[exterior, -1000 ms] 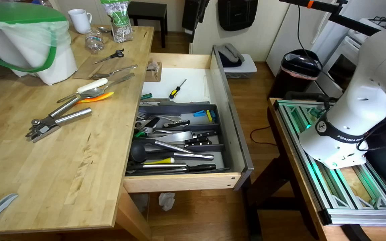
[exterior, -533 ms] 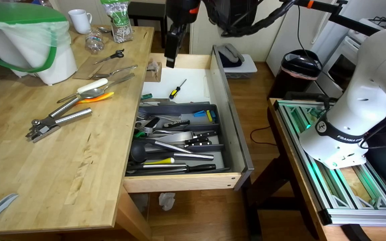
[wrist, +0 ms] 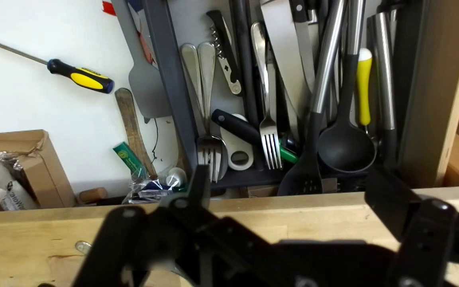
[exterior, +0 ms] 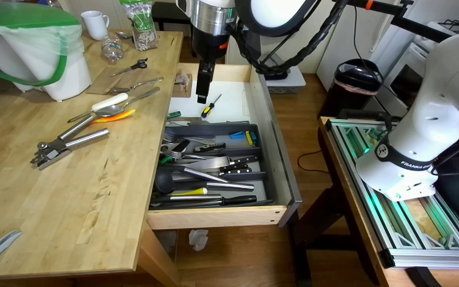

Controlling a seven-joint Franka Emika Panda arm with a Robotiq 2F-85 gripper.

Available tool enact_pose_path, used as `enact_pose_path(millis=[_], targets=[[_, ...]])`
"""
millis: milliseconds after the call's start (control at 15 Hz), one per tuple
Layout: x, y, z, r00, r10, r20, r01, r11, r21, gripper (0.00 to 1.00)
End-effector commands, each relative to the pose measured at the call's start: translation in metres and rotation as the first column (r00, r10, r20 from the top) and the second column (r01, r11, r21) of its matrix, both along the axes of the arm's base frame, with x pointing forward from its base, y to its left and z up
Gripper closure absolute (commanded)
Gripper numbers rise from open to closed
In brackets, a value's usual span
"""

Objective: Remove the black spatula from the drawer and put it on the table

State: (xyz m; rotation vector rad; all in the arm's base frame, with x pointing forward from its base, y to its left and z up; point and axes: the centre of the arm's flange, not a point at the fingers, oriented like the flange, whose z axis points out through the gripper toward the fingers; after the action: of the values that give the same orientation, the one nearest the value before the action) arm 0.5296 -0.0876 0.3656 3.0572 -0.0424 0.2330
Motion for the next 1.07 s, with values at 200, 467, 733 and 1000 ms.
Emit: enact_pose_path(millis=[200,467,733,1000], targets=[[0.028,0.010,-0.048,1.000,0.013,0.019,-0.015,0.993,0.120,0.00],[0.044,0.025,-0.100,0.996,0.047,0.082,-0.065,0.968,0.242,0.00],[0.052,0.035,-0.150,0.994,0.078,0.079,-0.099,0.945,0.311,0.00],[0.040,0.021,-0.186,0.999,0.027,-0.046,-0.011,0.947,0.321,0.00]])
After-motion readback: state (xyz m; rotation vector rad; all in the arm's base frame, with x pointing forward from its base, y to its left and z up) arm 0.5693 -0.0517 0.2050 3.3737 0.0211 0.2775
